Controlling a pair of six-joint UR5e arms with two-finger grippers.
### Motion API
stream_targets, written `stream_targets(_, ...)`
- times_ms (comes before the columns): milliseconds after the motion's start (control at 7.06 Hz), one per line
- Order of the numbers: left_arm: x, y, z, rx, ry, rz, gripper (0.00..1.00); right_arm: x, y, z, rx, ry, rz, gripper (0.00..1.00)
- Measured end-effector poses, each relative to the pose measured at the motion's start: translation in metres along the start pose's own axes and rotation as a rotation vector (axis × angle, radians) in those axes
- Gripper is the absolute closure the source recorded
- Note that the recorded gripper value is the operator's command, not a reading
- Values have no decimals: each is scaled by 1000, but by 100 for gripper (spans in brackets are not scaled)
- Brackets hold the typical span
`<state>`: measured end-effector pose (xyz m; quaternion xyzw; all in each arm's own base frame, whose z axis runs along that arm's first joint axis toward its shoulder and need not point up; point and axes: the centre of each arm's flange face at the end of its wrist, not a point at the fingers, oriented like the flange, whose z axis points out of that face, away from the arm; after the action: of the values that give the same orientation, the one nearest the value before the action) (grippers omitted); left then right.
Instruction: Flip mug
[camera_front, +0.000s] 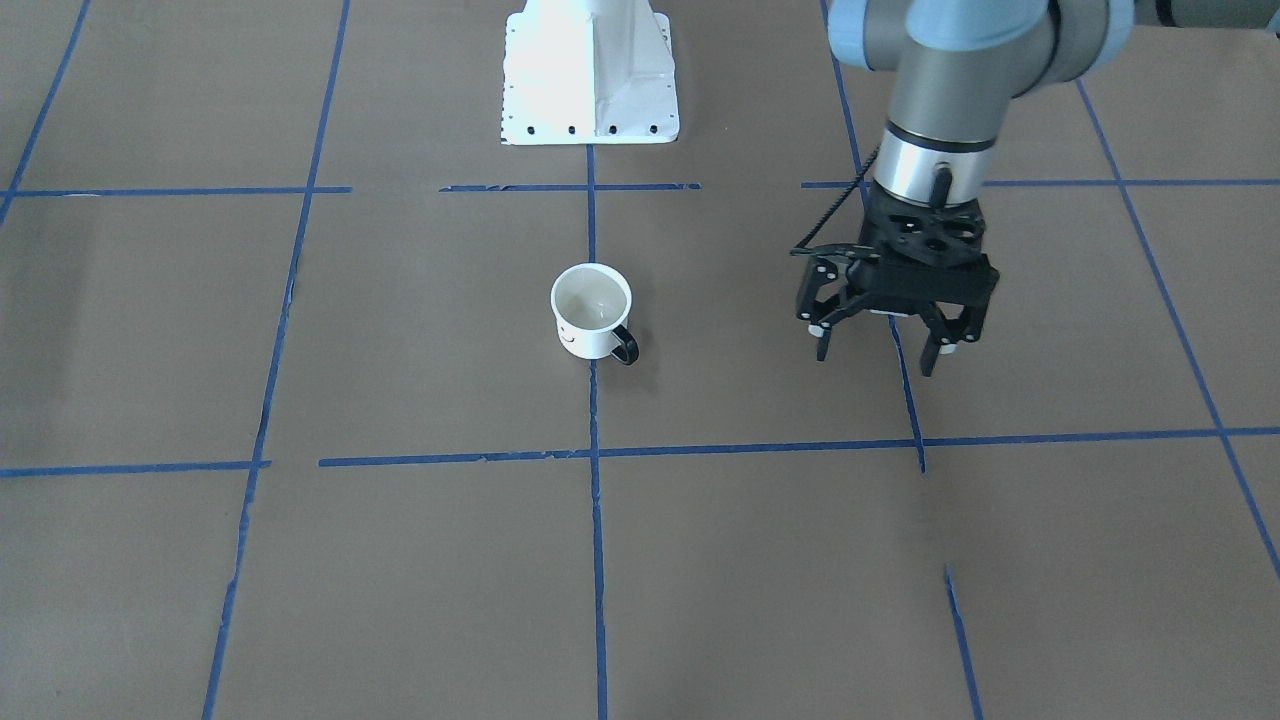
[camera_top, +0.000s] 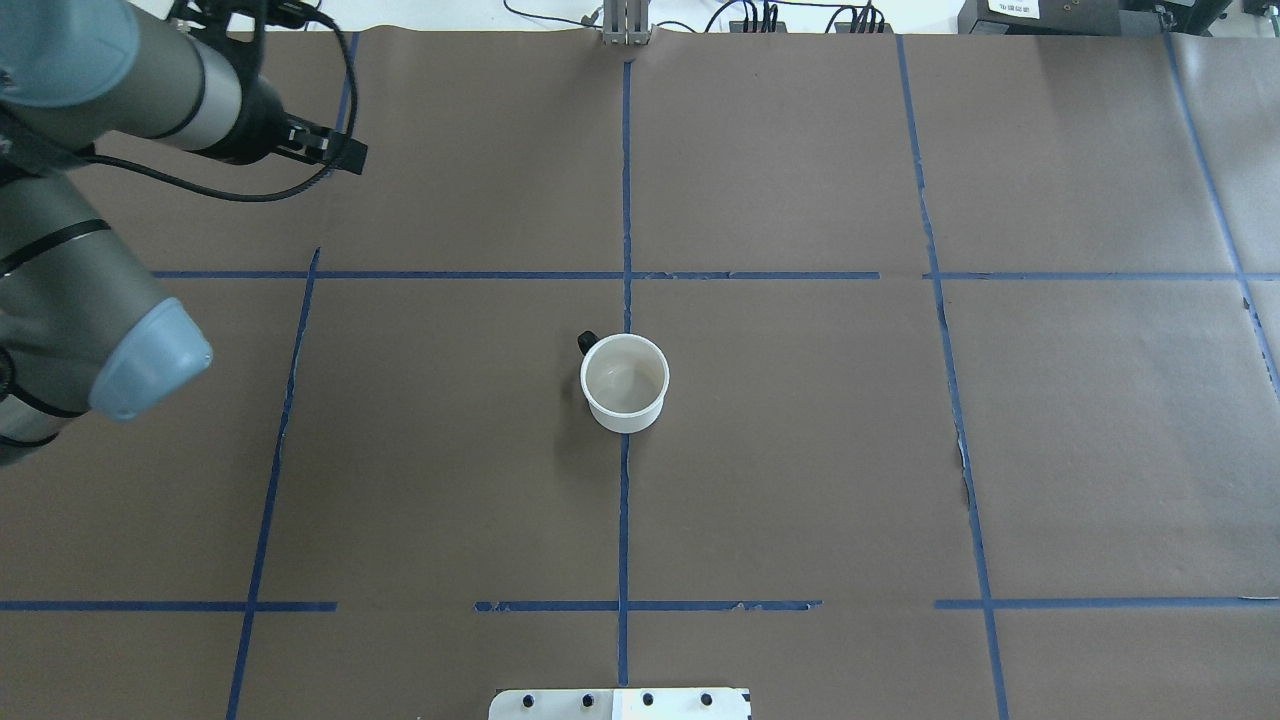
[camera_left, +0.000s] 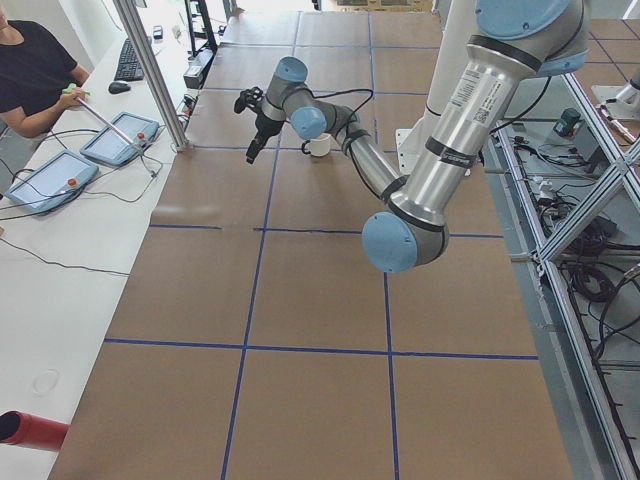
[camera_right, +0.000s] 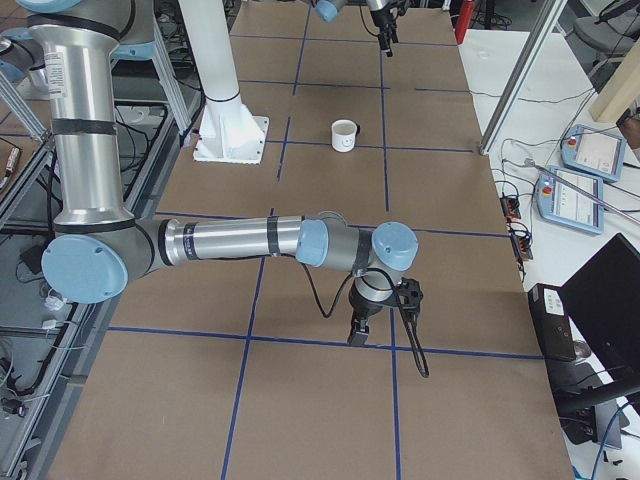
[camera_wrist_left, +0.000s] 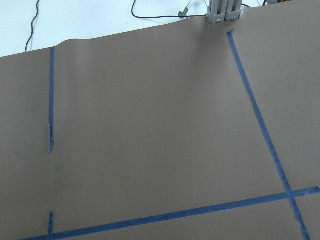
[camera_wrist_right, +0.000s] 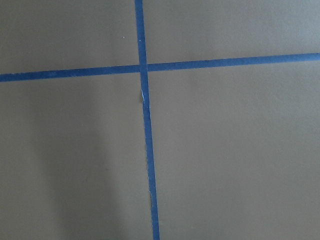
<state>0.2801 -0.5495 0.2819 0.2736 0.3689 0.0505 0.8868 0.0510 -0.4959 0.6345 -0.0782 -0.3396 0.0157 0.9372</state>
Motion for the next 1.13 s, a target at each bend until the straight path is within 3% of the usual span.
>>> stream_targets(283, -88, 30, 5, -25, 39, 40, 0, 0, 0, 0, 0, 0, 1, 0)
stream_targets(709, -227, 58, 3, -142, 56, 45, 0, 0, 0, 0, 0, 0, 0, 0)
stream_targets(1134, -334, 84, -9, -265, -46, -87, 0, 0, 0, 0, 0, 0, 1, 0)
